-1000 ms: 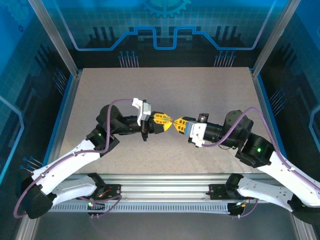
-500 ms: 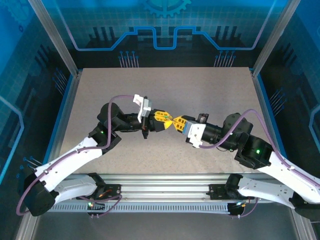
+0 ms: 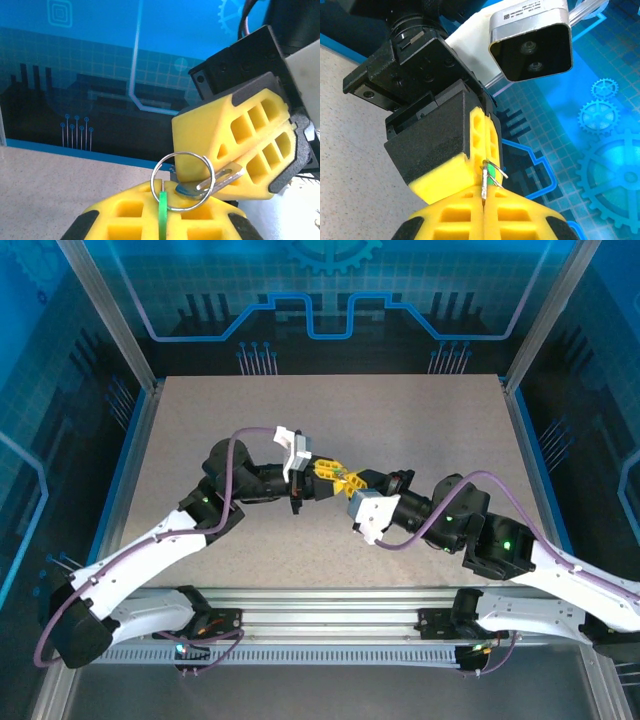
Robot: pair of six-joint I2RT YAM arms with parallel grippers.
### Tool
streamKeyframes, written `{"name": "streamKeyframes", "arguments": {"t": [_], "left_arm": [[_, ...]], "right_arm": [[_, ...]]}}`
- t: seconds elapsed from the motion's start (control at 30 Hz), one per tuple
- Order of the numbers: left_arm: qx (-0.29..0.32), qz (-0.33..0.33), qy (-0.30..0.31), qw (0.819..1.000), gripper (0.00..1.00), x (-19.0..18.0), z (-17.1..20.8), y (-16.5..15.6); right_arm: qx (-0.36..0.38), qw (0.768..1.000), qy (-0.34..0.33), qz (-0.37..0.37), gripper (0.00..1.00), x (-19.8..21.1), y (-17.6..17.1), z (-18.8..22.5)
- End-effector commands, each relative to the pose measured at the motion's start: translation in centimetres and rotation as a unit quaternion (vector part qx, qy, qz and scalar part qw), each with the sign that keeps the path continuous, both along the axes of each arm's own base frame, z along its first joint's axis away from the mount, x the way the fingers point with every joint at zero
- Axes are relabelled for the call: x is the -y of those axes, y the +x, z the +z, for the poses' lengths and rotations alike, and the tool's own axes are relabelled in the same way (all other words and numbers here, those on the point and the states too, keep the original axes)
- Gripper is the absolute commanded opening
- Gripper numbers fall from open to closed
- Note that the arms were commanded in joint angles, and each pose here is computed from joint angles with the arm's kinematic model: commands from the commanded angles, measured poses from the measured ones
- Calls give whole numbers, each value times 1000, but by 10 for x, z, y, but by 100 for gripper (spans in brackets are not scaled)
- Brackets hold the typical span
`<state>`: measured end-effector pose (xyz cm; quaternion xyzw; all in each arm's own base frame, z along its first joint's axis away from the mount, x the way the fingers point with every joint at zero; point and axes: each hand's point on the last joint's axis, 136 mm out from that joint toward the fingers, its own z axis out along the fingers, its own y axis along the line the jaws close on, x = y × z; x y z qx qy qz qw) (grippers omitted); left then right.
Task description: Remove the keys from the keyring
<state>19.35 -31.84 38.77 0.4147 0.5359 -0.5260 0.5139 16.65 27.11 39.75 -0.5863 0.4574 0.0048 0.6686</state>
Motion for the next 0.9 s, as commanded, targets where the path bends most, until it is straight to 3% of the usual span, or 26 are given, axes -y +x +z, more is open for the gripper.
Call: {"name": "streamKeyframes", "arguments": {"t": [0.0,0.13,0.43,0.87], "left_arm": [[29,-15,-10,999,8,11,15,-11],[28,16,-16,999,30,6,8,-4],[30,33,-2,999,54,-2,-6,-6],[39,44,24,998,74,-20,-23,-22]], "right_arm": [[-26,997,-30,62,0,-26,-14,-22],[-31,998,-14,55,0,-22,-8,-10],[-35,998,16,44,0,-19,5,9],[-57,996,68,28,0,-16,26,23]]}}
